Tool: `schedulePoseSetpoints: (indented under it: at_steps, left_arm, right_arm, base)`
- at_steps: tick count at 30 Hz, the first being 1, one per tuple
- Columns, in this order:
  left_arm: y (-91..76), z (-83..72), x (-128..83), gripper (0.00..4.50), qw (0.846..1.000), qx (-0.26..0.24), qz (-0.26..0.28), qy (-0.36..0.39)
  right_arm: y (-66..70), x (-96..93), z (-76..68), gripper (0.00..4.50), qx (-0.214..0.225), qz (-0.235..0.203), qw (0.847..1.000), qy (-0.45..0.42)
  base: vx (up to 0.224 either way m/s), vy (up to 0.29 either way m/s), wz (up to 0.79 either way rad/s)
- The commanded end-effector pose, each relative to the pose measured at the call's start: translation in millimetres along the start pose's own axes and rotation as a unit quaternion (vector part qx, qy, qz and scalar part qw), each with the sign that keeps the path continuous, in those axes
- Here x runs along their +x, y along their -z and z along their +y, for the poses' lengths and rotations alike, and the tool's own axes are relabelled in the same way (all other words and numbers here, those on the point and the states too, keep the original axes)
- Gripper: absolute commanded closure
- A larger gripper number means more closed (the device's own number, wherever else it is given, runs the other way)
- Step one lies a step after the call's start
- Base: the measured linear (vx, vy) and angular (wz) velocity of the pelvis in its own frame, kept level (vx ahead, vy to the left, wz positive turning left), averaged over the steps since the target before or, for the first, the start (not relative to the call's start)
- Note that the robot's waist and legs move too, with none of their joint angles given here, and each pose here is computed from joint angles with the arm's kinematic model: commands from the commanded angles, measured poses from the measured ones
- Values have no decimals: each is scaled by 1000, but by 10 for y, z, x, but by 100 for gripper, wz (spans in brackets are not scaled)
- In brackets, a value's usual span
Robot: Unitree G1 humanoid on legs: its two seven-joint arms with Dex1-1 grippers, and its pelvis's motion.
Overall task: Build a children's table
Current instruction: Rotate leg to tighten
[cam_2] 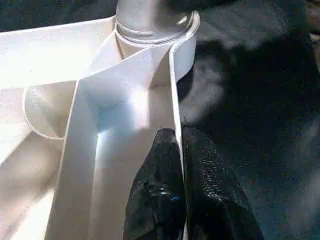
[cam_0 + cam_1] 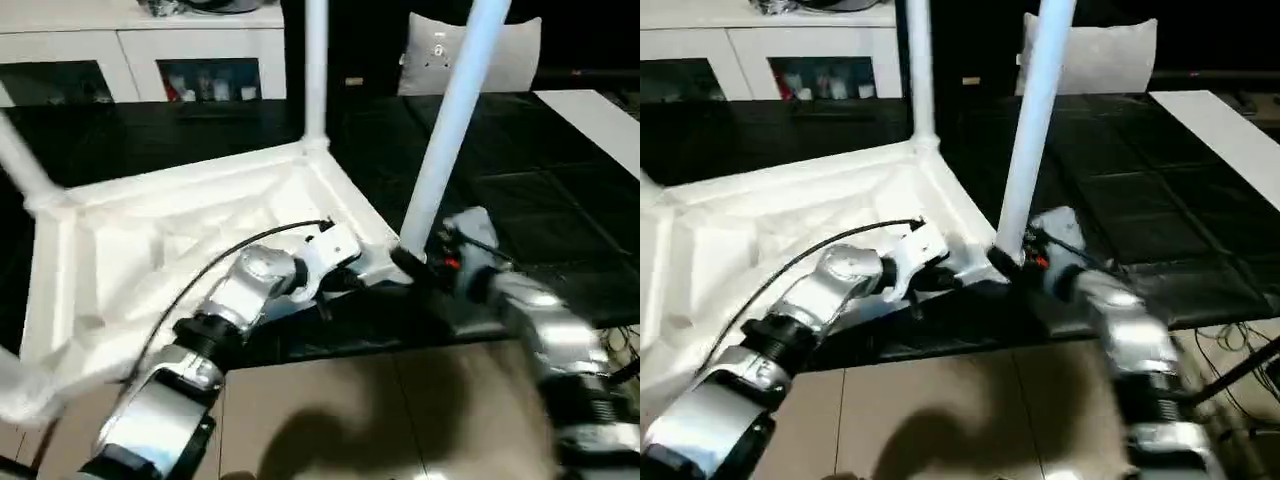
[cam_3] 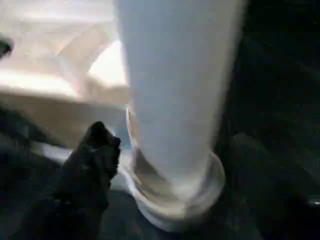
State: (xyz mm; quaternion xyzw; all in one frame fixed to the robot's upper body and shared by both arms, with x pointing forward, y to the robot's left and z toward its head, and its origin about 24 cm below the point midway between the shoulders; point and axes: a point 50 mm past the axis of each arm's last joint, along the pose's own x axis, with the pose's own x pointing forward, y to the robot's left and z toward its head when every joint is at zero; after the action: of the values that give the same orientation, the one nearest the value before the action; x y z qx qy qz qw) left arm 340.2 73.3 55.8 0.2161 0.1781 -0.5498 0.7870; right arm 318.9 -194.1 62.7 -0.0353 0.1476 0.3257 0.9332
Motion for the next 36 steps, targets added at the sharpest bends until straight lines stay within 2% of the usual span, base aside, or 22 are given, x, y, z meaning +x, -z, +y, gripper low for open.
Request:
schedulePoseSetpoints:
  at_steps: [1,4,8,10,11,13,14,19,20,25,26,30,34,36]
  left_arm:
    - [-14,-49,14,450,999,29,4,30]
    - [59,-81,-63,450,994,61,17,85]
    - [106,-129,-135,450,986,85,18,144]
    - [120,-136,-168,450,981,98,25,163]
    - [126,-141,-191,450,979,104,28,176]
    - [130,-143,-207,450,977,108,29,184]
    - [148,-153,-260,450,970,119,35,211]
    - [177,-177,-350,450,956,135,49,257]
    - [177,-177,-355,450,955,136,50,259]
    - [182,-171,-363,450,954,134,49,264]
    - [183,-173,-364,450,954,130,47,266]
    - [183,-180,-359,450,955,121,40,266]
    - [144,-149,-317,450,968,99,23,231]
    - [105,-137,-283,450,974,77,10,212]
  right_arm:
    - [-54,-9,37,36,-21,-3,999,-28]
    - [-64,-150,24,23,-43,26,993,-105]
    - [-61,-247,80,56,-73,44,977,-195]
    - [-41,-274,107,75,-72,58,970,-224]
    - [-30,-286,124,99,-66,65,966,-239]
    - [-25,-293,132,99,-63,69,964,-249]
    - [-20,-299,153,109,-58,72,959,-269]
    - [-6,-284,240,166,-46,67,949,-306]
    - [-6,-281,257,166,-43,66,947,-313]
    - [10,-282,307,203,-29,69,940,-334]
    - [22,-287,322,221,-24,70,938,-340]
    - [43,-296,352,241,-16,69,935,-349]
    - [36,-291,371,250,4,51,937,-346]
    - [30,-233,397,250,18,33,948,-316]
  base:
    - [0,0,0]
    - [0,0,0]
    - [0,0,0]
    - [0,0,0]
    - [0,0,0]
    - [0,0,0]
    - [0,0,0]
    - [0,0,0]
    - [0,0,0]
    - [0,0,0]
    - [0,0,0]
    - [0,0,0]
    - [0,0,0]
    - [0,0,0]
